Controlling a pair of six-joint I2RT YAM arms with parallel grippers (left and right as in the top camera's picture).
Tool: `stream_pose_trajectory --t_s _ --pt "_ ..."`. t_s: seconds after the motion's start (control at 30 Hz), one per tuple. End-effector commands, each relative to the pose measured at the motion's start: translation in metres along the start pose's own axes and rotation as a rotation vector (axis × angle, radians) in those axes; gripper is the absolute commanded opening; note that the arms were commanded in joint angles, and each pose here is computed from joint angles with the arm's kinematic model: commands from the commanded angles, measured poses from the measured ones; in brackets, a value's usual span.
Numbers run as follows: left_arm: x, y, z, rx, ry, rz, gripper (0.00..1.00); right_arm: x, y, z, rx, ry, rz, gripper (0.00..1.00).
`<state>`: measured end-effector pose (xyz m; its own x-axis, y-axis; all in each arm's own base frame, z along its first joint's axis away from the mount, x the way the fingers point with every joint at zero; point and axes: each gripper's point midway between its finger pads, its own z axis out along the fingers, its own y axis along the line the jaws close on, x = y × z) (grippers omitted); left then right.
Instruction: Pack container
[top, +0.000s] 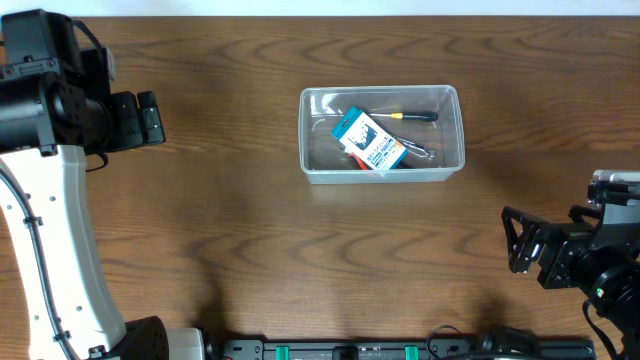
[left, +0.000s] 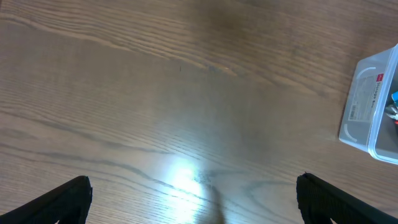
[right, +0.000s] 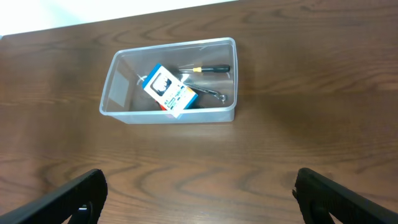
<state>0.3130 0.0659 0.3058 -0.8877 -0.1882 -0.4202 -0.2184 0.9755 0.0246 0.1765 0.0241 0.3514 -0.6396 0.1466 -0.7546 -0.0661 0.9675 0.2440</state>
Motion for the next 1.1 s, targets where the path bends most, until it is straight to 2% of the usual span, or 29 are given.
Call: stream_pose_trajectory --t_s 0.0,0.3,0.47,0.73,1.07 --pt "-0.004 0.001 -0.003 -0.003 -0.014 -0.012 0.98 -0.003 0.001 -0.001 -0.004 -0.020 -0.027 0.99" --pt "-0.004 0.001 -0.003 -0.003 -0.014 -0.012 0.98 -0.012 0.005 -0.015 0.012 -0.121 -0.081 0.99" --pt "-0.004 0.001 -0.003 -0.003 -0.014 -0.012 0.98 -0.023 0.003 -0.019 0.056 -0.314 -0.194 0.99" --pt "-0.004 0.001 -0.003 -0.003 -0.014 -0.012 0.98 -0.018 -0.003 0.023 0.030 -0.583 -0.293 0.99" --pt "-0.004 0.001 -0.003 -0.003 -0.014 -0.012 0.98 0.007 -0.011 0.083 -0.008 -0.761 -0.357 0.99"
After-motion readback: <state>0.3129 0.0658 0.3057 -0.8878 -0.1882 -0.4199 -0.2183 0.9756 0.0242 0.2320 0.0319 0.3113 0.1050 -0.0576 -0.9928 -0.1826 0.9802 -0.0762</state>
